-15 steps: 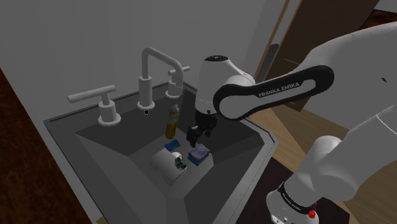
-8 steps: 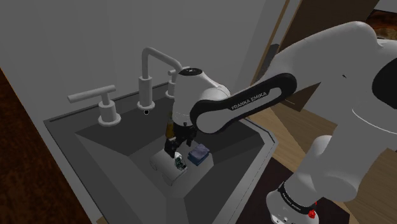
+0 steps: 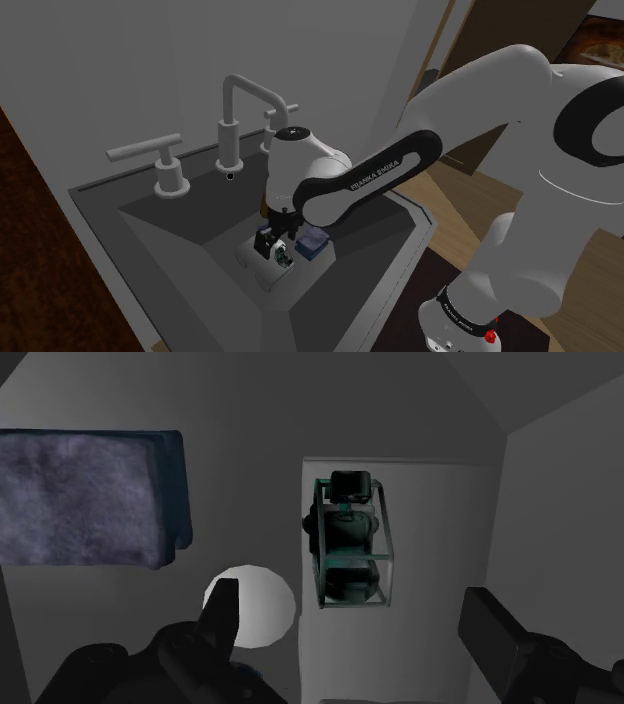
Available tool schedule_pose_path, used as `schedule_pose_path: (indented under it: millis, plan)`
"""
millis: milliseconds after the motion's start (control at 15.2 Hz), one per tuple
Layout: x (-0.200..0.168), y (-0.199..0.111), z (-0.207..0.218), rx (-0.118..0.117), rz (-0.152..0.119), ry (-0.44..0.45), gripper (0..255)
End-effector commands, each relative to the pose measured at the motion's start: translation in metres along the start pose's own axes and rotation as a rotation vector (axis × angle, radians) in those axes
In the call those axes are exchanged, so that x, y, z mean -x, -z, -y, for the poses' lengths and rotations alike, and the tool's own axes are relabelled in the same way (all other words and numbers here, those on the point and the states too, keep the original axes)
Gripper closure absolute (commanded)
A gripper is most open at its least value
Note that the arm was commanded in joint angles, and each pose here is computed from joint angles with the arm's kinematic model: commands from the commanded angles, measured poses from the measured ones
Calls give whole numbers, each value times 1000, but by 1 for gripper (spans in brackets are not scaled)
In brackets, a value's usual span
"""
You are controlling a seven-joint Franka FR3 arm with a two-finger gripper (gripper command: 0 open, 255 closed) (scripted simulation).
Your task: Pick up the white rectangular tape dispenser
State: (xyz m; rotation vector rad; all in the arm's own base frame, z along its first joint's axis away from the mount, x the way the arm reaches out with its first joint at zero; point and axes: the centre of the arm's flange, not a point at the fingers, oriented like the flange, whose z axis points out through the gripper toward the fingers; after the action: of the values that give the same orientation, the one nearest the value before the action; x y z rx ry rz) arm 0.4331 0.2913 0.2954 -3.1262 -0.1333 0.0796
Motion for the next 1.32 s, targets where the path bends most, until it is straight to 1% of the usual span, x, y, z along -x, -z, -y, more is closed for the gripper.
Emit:
schedule_pose_path:
  millis: [0, 66, 660, 1254]
  plan:
    - [0, -5, 1, 0, 0, 0, 0]
    - [0, -5, 0, 0, 0, 0, 255]
    - [0, -5, 1, 0, 0, 0, 255]
    - [2, 43, 2, 0, 0, 0, 255]
